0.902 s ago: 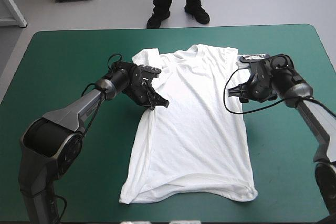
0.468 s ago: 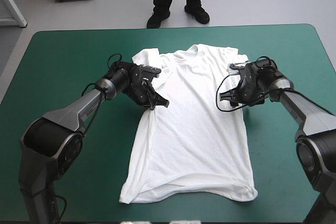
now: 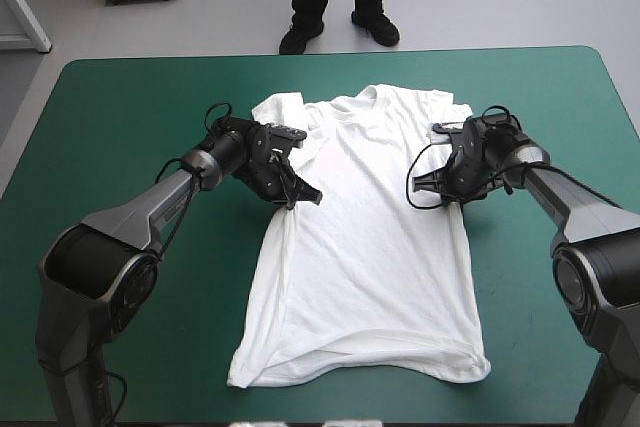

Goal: Fold the cloth

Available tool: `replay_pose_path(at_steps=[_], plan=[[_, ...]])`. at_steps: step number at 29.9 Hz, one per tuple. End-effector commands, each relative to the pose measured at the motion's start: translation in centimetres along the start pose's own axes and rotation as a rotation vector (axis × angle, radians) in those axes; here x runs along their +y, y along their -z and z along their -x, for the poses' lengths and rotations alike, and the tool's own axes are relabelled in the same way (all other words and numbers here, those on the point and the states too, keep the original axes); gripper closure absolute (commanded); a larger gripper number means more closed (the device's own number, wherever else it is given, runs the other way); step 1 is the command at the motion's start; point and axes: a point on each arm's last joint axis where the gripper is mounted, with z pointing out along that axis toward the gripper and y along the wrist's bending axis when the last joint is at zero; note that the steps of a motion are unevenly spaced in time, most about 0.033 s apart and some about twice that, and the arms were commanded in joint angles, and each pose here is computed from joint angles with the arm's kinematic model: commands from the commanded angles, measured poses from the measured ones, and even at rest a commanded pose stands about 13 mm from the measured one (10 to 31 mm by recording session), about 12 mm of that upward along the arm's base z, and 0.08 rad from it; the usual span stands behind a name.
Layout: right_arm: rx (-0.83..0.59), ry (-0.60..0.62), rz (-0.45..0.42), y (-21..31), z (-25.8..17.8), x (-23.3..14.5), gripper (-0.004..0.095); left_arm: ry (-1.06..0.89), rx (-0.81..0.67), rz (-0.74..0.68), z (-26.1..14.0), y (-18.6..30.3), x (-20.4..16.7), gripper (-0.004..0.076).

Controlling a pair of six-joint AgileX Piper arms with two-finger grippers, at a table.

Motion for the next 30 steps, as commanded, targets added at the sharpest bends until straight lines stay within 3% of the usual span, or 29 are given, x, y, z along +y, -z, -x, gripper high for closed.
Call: replay_pose_path(at_steps=[1, 10, 20, 30], plan=[[-0.009, -0.03, 0.063, -0.2, 0.2, 0.6, 0.0911, -0.015, -0.042, 0.01, 0.4, 0.2, -0.1, 0.0734], [-0.045, -0.007, 0.074, 2.7, 1.3, 0.9, 0.0925, -0.063, -0.104, 0.085, 1.1, 2.6, 0.7, 0.0734], [-0.237, 0.045, 0.101, 13.7, 3.5, 1.3, 0.0925, -0.04, -0.32, 0.117, 1.4, 14.5, 1.8, 0.0734], [-0.394, 0.048, 0.162, 21.8, 1.1, 1.4, 0.0925, -0.066, -0.546, 0.127, -1.7, 23.8, 0.2, 0.0734]])
